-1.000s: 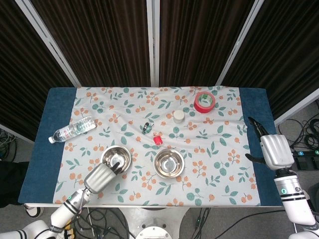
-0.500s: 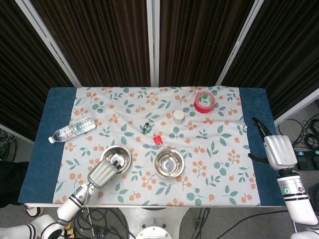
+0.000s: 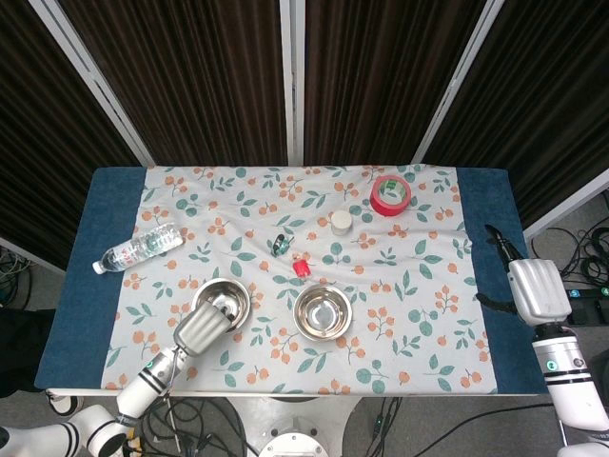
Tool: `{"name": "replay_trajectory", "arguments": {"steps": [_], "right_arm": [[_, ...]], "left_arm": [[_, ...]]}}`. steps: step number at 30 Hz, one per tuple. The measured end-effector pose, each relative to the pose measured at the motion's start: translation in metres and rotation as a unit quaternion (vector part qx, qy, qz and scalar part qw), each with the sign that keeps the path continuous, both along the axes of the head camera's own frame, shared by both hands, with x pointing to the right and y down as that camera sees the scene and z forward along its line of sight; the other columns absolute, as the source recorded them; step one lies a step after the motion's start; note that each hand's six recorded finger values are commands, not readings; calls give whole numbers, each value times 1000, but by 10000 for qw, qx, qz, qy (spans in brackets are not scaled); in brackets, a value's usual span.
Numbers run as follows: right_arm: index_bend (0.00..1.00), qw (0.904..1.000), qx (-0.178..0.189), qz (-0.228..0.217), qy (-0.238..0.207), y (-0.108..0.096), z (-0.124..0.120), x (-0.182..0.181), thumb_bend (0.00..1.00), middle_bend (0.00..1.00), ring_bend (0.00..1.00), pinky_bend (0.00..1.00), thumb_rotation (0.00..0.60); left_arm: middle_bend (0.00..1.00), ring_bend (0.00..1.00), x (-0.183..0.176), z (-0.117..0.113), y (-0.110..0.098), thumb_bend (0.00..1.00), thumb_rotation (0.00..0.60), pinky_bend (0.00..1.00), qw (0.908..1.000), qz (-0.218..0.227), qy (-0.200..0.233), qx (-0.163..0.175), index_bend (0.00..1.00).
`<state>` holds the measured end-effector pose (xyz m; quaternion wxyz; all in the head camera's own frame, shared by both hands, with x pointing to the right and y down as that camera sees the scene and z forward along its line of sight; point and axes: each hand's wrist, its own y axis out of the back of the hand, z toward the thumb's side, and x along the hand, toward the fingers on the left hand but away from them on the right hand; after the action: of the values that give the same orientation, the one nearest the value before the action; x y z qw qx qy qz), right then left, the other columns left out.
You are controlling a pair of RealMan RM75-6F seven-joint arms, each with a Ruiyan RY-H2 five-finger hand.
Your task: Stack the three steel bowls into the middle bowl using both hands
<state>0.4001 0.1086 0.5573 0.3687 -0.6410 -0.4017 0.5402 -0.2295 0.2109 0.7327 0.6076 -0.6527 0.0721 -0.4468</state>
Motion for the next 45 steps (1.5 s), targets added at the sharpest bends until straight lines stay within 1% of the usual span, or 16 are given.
{"name": "replay_trajectory", "arguments": {"steps": [3,8,16,23,29,33,40,45], "right_arm": [[42,10000,20,54,-1,0,-1,4,47,230,741,762,600],[40,10000,-22,71,20,0,0,6,49,230,741,762,600],[40,9999,-80,75,25,2,3,7,50,231,741,761,600],[40,10000,-46,87,17,1,2,7,51,231,741,761,600],[40,9997,170,155,-100,-1,-7,8,51,227,741,761,600],[39,9986,414,245,-236,-2,-17,12,50,227,741,761,600],[39,9939,870,498,-453,-9,-37,28,51,227,741,753,600],[39,9926,941,607,-474,-8,-42,39,50,227,741,753,600]], "left_arm": [[739,878,1,0,-1,280,600,963,10000,21,1,48,700],[807,905,5,-1,-3,292,600,980,9998,59,61,151,712],[808,907,5,0,-2,299,600,981,9998,70,65,159,720],[808,910,14,-8,-7,302,600,981,9995,109,214,226,720],[808,911,43,-23,-21,302,600,981,9975,389,418,421,721],[808,915,72,-29,-28,302,600,981,9949,735,464,518,721],[809,926,121,-30,-25,303,600,988,9898,1245,437,538,724],[809,926,151,-26,-22,304,600,988,9871,1433,464,546,724]]}}
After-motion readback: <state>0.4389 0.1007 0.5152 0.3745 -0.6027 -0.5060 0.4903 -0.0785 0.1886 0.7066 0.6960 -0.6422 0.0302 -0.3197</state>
